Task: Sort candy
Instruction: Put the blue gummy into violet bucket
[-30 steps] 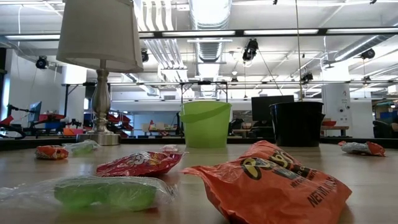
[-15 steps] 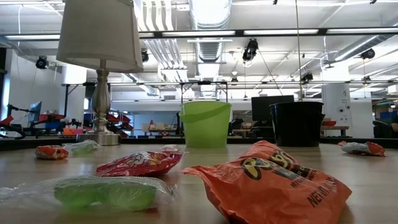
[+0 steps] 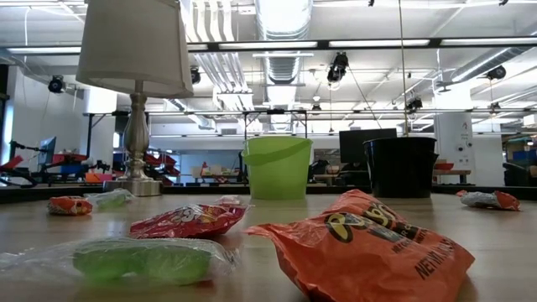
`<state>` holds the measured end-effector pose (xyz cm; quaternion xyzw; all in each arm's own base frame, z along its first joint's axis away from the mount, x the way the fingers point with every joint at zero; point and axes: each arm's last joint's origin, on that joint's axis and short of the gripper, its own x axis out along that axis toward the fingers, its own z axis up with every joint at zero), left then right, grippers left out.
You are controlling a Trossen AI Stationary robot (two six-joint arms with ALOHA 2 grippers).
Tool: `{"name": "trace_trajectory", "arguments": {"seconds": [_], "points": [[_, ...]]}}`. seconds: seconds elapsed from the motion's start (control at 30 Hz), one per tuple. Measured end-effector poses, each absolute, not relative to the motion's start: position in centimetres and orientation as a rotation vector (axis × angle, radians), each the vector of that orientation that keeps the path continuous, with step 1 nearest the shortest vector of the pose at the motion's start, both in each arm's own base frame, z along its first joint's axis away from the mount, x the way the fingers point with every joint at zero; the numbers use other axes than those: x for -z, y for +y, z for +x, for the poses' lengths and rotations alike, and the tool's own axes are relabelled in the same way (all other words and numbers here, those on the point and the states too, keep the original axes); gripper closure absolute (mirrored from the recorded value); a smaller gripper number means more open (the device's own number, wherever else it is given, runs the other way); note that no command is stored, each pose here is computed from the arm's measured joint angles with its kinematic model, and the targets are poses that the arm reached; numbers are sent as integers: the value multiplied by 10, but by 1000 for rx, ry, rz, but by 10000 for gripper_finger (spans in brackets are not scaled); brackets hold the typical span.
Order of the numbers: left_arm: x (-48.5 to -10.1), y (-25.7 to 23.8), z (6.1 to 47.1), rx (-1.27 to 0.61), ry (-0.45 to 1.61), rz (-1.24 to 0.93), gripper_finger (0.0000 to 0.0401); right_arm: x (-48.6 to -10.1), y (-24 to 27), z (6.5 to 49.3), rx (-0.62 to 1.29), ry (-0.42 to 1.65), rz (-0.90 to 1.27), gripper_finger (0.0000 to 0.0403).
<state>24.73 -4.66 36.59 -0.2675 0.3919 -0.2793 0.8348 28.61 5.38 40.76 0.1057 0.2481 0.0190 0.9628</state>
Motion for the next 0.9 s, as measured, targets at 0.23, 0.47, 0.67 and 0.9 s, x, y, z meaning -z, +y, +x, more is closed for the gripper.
{"name": "trace_trajectory", "arguments": {"seconds": [0.23,0.47,0.67,0.9], "points": [[-360,-87,224,639,1066,-650,396,-405,54,288,-37,518,212,252],[-351,-116,203,615,1265,-650,396,-405,54,288,-31,521,237,252],[-324,-131,199,575,1362,-645,396,-404,54,288,-31,522,238,252],[-281,-145,199,550,1388,-734,396,-404,54,288,-28,523,245,252]]}}
